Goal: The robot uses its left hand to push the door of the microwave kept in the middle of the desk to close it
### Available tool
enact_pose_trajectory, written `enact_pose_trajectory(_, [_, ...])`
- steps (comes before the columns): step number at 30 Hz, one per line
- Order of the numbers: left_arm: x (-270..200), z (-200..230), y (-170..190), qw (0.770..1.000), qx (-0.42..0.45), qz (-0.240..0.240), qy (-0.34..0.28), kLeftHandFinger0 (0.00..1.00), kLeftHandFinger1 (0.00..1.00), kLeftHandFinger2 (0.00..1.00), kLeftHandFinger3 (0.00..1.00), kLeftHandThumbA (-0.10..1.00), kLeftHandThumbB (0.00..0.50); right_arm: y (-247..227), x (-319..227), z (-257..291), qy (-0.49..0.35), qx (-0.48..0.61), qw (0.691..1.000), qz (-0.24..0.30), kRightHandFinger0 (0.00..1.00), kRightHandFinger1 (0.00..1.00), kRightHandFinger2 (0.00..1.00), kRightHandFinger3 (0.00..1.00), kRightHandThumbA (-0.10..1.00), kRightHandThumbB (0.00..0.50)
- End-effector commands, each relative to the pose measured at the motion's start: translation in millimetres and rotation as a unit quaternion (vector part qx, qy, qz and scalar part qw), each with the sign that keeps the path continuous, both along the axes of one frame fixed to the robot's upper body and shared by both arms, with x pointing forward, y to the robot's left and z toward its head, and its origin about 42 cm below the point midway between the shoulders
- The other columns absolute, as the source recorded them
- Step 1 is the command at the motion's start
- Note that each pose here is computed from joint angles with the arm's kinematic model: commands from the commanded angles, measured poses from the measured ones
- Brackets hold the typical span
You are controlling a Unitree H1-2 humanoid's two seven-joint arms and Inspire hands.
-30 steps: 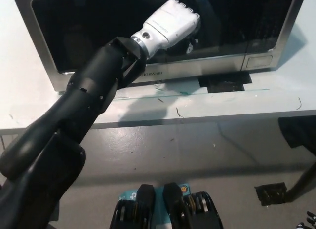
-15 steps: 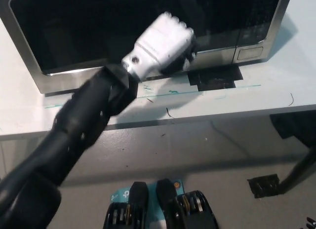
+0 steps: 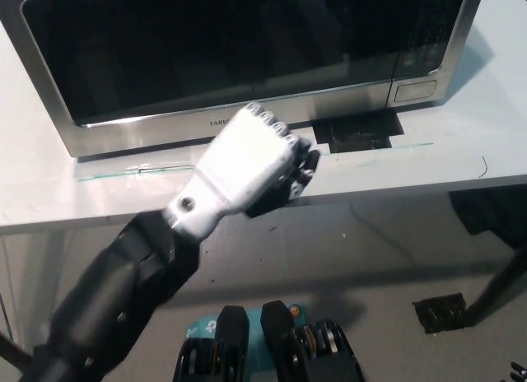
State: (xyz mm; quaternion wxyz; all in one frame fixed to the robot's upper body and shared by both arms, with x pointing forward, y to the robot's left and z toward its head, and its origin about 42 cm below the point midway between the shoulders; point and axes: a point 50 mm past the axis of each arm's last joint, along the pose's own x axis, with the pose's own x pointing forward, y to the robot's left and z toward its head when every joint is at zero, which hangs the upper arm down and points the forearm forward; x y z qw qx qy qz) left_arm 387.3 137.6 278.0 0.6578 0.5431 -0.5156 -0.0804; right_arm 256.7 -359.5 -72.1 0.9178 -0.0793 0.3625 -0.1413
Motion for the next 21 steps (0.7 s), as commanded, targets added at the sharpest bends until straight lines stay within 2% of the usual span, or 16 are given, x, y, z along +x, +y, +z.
enact_pose_trajectory(1, [-69,79,68,0.985,-0.050,0.074,-0.145,0.00,0.00,0.00,0.00,-0.10,0.500,-18,14,16,-0.040,-0.021,0.999,-0.013,0.80,0.92,0.99,0.99,0.06,0.000])
enact_pose_trajectory(4, [-80,71,85,0.983,-0.060,0.095,-0.146,0.00,0.00,0.00,0.00,-0.10,0.500,-18,20,19,-0.045,-0.020,0.999,-0.015,0.80,0.92,0.99,0.99,0.06,0.000])
enact_pose_trajectory(5, [-87,61,99,0.984,-0.065,0.105,-0.130,0.00,0.00,0.00,0.00,-0.10,0.500,-18,20,19,-0.045,-0.020,0.999,-0.015,0.80,0.92,0.99,0.99,0.06,0.000])
enact_pose_trajectory(8, [-101,27,131,0.980,-0.067,0.175,-0.073,0.00,0.00,0.00,0.00,-0.10,0.500,-19,21,20,-0.046,-0.020,0.999,-0.016,0.80,0.92,0.99,0.99,0.06,0.000])
enact_pose_trajectory(9, [-101,27,131,0.980,-0.067,0.175,-0.074,0.00,0.00,0.00,0.00,-0.10,0.500,-19,21,20,-0.047,-0.020,0.999,-0.017,0.80,0.92,0.99,0.99,0.06,0.000])
enact_pose_trajectory(11, [-109,2,148,0.976,-0.071,0.200,-0.042,0.00,0.00,0.00,0.00,-0.10,0.500,-19,21,20,-0.047,-0.019,0.999,-0.017,0.80,0.92,0.99,0.99,0.06,0.000])
enact_pose_trajectory(17, [-102,-55,165,0.967,-0.064,0.244,0.030,0.00,0.00,0.00,0.00,-0.10,0.500,-21,27,24,-0.052,-0.020,0.998,-0.019,0.80,0.92,0.99,0.99,0.06,0.000])
enact_pose_trajectory(21, [-95,-112,175,0.947,-0.063,0.293,0.111,0.00,0.00,0.00,0.00,-0.10,0.500,-22,31,26,-0.055,-0.022,0.998,-0.017,0.80,0.92,0.99,0.99,0.06,0.000])
